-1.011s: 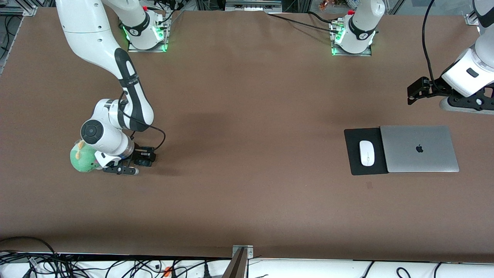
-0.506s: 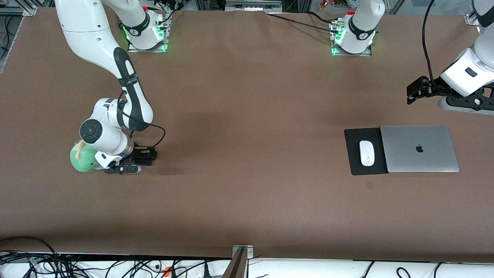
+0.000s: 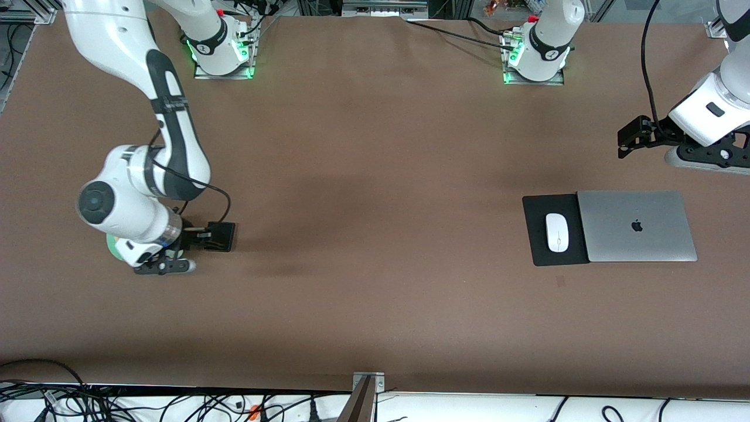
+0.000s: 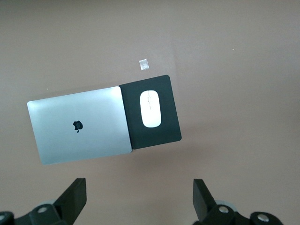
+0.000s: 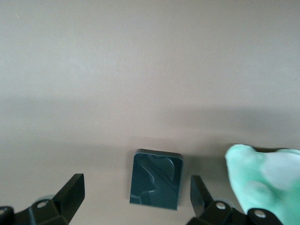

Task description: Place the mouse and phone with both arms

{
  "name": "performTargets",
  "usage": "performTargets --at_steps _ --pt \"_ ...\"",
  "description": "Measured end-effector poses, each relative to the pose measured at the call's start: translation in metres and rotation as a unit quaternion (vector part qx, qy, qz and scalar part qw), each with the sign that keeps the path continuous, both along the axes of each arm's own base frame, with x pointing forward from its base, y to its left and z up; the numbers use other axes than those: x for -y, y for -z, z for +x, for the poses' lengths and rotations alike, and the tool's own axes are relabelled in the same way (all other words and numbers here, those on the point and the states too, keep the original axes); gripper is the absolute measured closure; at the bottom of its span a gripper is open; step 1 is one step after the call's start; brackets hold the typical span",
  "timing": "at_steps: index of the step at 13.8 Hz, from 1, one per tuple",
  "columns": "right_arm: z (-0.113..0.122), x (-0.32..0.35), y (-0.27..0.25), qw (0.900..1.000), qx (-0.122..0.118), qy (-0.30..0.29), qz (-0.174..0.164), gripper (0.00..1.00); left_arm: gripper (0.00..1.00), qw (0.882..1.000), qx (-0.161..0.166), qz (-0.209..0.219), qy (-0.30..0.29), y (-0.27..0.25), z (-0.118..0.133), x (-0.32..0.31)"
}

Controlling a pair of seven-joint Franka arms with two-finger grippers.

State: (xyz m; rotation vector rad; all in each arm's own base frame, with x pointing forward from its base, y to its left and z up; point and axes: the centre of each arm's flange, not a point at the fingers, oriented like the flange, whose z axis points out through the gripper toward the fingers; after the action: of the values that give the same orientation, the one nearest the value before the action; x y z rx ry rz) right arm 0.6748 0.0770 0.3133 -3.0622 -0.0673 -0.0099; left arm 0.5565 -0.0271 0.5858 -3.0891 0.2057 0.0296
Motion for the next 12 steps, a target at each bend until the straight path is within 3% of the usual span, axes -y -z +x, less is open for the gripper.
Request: performTargets --at_steps 3,6,9,12 --pt "-0.003 0.030 -0.065 1.000 -0.009 0.016 0.012 0.00 0.00 1.000 0.000 0.000 0.000 0.000 0.000 0.000" --pt "-0.019 0.069 -0.133 0.999 0.001 0.033 0.025 0.00 0.00 1.000 0.001 0.000 0.001 -0.001 0.000 0.001" --pt "-0.038 0.090 -0.198 0.999 0.028 0.017 -0.006 0.00 0.00 1.000 0.001 0.000 0.002 -0.001 0.000 0.001" --pt "-0.063 0.102 -0.249 0.999 0.038 0.013 -0.015 0.00 0.00 1.000 0.001 0.000 0.002 -0.001 0.000 0.001"
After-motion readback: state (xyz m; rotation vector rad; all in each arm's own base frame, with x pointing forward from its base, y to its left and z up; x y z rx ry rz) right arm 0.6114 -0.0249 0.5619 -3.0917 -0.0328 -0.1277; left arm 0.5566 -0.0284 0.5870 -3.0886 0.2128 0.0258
